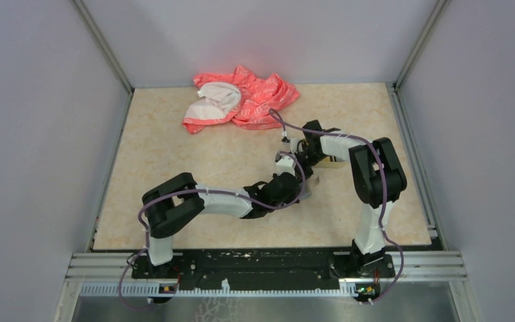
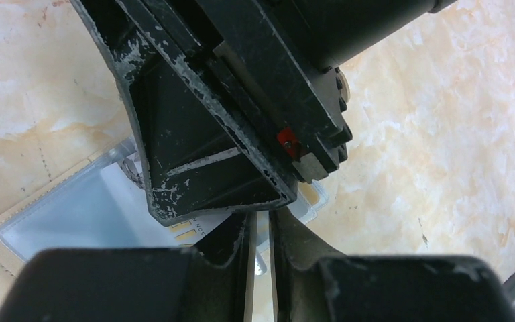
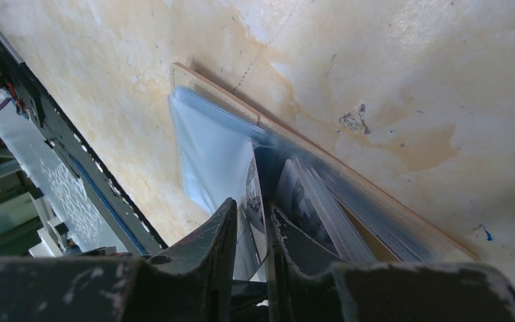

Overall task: Put the credit cards into the card holder
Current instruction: Insert the credit card into the card holder, then close the card holder at the center of the board.

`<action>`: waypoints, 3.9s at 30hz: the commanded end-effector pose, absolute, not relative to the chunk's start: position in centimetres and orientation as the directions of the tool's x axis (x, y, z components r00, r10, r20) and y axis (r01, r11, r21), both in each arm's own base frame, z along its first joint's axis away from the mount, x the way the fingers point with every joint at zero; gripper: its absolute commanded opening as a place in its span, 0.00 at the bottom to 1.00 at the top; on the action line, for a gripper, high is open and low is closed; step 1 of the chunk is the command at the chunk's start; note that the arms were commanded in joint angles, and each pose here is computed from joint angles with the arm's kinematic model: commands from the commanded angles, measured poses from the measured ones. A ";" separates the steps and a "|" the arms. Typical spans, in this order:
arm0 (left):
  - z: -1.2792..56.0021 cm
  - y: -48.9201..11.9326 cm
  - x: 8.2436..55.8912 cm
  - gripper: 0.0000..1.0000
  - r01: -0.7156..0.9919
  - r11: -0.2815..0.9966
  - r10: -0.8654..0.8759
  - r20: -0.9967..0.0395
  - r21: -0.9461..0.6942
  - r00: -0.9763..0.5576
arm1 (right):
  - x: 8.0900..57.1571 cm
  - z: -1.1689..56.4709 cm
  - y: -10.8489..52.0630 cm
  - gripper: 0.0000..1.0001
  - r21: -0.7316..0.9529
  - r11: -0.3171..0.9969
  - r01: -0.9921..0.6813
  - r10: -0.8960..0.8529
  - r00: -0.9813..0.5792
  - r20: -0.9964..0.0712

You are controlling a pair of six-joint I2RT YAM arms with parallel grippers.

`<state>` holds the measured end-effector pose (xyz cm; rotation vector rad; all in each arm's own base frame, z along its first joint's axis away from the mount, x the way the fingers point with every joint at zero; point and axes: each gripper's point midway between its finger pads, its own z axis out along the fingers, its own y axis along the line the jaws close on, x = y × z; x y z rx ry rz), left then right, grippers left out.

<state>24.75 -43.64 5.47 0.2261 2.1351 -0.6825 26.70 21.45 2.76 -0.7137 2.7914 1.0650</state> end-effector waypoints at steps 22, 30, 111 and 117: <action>3.0 -41.4 26.2 0.17 0.270 0.915 -0.075 -0.785 -0.299 -0.614 | 28.5 4.8 20.0 0.29 0.477 0.681 -0.555 -0.450 -0.832 -0.326; 3.8 -42.3 26.5 0.18 0.304 0.896 -0.081 -0.790 -0.325 -0.608 | 28.7 5.6 20.3 0.31 0.490 0.665 -0.563 -0.444 -0.826 -0.347; 8.7 -32.9 21.6 0.67 0.394 0.711 -0.272 -0.745 -0.582 -0.609 | 24.8 8.1 18.9 0.35 -0.044 0.105 -0.993 -0.652 -0.036 -0.757; 7.8 -34.2 22.6 0.53 0.357 0.738 -0.259 -0.729 -0.573 -0.634 | 25.4 7.4 18.5 0.33 -0.028 0.142 -0.989 -0.682 -0.077 -0.727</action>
